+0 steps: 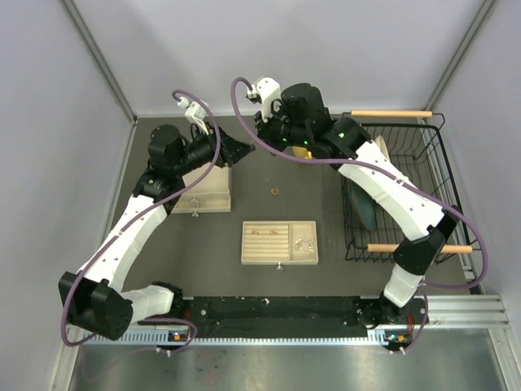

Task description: Organize the mixed jewelry

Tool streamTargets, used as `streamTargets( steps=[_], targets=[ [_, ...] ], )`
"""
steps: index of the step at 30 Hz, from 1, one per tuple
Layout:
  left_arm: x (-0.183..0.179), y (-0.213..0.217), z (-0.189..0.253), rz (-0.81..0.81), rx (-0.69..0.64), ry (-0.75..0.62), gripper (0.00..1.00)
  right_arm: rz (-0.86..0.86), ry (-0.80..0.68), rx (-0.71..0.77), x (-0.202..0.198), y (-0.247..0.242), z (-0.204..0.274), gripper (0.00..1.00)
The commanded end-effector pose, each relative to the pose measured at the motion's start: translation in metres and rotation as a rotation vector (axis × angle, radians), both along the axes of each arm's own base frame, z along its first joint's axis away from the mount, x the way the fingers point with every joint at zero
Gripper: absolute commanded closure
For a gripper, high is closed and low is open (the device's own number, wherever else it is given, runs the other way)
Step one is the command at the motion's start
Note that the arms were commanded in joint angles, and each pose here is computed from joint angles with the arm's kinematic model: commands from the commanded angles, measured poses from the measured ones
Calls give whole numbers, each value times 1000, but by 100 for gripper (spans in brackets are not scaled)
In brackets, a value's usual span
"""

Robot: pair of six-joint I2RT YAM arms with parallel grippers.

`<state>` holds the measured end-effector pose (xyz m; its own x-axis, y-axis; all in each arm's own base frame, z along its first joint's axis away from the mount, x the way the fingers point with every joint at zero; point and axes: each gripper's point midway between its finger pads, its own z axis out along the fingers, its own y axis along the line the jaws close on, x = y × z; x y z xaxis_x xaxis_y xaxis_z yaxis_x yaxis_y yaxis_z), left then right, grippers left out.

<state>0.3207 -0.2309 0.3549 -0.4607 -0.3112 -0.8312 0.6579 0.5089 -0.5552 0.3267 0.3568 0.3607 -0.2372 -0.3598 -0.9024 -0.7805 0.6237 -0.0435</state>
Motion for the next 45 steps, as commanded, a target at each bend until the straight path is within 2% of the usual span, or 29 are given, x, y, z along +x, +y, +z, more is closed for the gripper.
streamTargets(
  steps=[1,6,17,26,45],
  targets=[
    [0,-3,20,1,-30,-64,53,3,-37,57,-6,3,27,100],
    [2,-4,19,2,-29,-60,58,5,-33,53,-7,4,25,100],
    [8,-6,20,2,-33,-55,61,11,-33,47,-9,5,23,100],
    [8,-8,19,-8,-47,-42,67,15,-23,38,-9,8,17,100],
    [4,-10,18,-29,-63,-25,86,9,-26,19,-6,13,10,100]
  ],
)
